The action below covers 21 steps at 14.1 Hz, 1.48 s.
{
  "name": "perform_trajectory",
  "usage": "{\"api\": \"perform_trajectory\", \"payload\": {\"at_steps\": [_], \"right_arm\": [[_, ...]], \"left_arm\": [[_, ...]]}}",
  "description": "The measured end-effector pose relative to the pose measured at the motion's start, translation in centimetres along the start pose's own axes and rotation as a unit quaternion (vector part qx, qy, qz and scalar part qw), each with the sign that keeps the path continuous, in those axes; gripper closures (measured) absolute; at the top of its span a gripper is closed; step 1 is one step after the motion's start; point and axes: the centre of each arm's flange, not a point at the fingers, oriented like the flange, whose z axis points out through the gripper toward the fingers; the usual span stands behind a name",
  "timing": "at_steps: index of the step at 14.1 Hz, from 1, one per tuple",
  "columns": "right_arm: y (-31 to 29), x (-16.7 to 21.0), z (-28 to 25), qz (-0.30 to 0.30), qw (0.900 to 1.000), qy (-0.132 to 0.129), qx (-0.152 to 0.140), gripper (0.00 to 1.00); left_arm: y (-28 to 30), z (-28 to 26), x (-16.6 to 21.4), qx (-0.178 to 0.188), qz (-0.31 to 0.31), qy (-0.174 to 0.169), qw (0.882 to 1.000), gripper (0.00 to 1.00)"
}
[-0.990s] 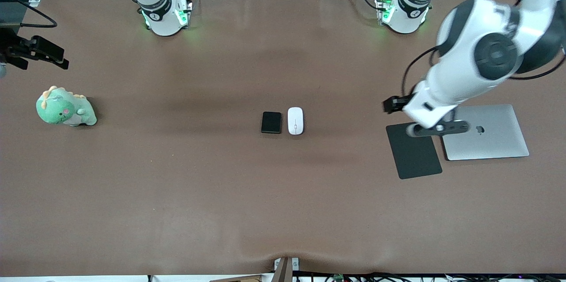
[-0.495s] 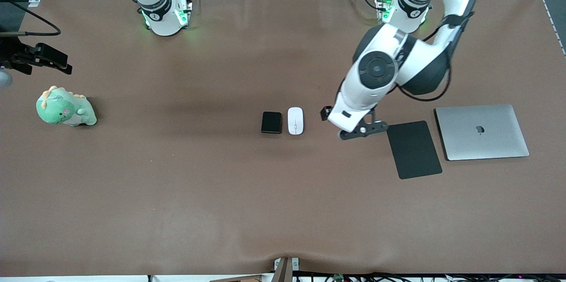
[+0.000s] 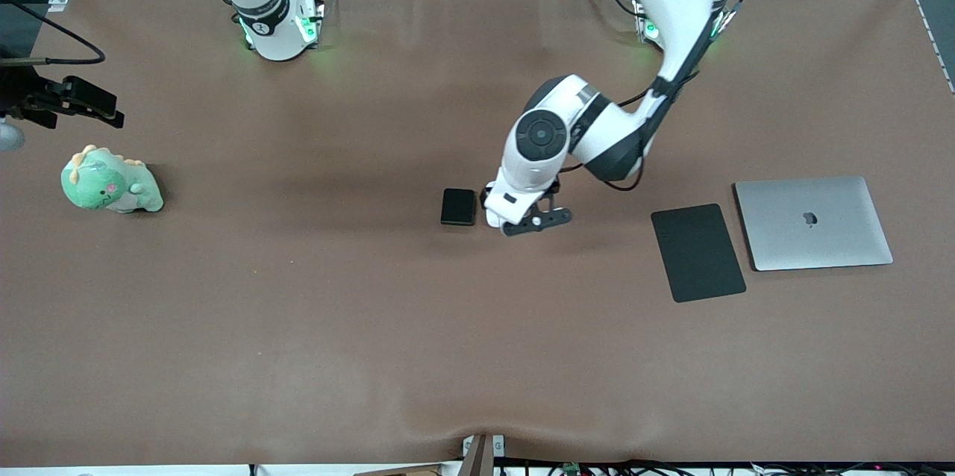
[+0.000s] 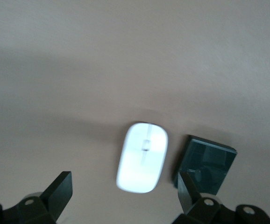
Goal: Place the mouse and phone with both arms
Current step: 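Grasp the white mouse with the left gripper while the right gripper rises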
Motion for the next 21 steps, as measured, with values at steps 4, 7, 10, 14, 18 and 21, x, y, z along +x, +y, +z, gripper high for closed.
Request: {"api": "perform_trajectory", "payload": {"at_steps": [4,7,10,14,18,21], "right_arm": [[-0.1,1.5,1.7,-0.001,1.0,-0.008,0.002,0.0],[-0.5,2.7,2.8,-0.004,1.0,-0.009,0.004,0.0],[-1.4,3.8,4.4,-0.013,1.0,-0.02,0.004,0.0],[-3.6,5.1,6.6,-0.032,0.999,-0.038,0.002,0.0],[-6.0,6.5,8.3,-0.051,0.998,-0.035,-0.001,0.0],[-9.0,6.9,9.2,-0.074,0.997,-0.03,-0.001,0.0]], "left_arm": [[1.0,4.2,-0.8,0.004,0.028,0.012,1.0,0.0],[1.1,5.8,-1.1,0.018,0.053,0.026,0.998,0.0],[1.7,7.1,-1.9,0.017,0.064,0.026,0.997,0.07],[1.7,8.2,-2.0,0.019,0.084,0.023,0.996,0.18],[1.7,8.7,-2.2,0.021,0.088,0.021,0.996,0.24],[1.8,9.2,-2.7,0.024,0.092,0.018,0.995,0.34]]}}
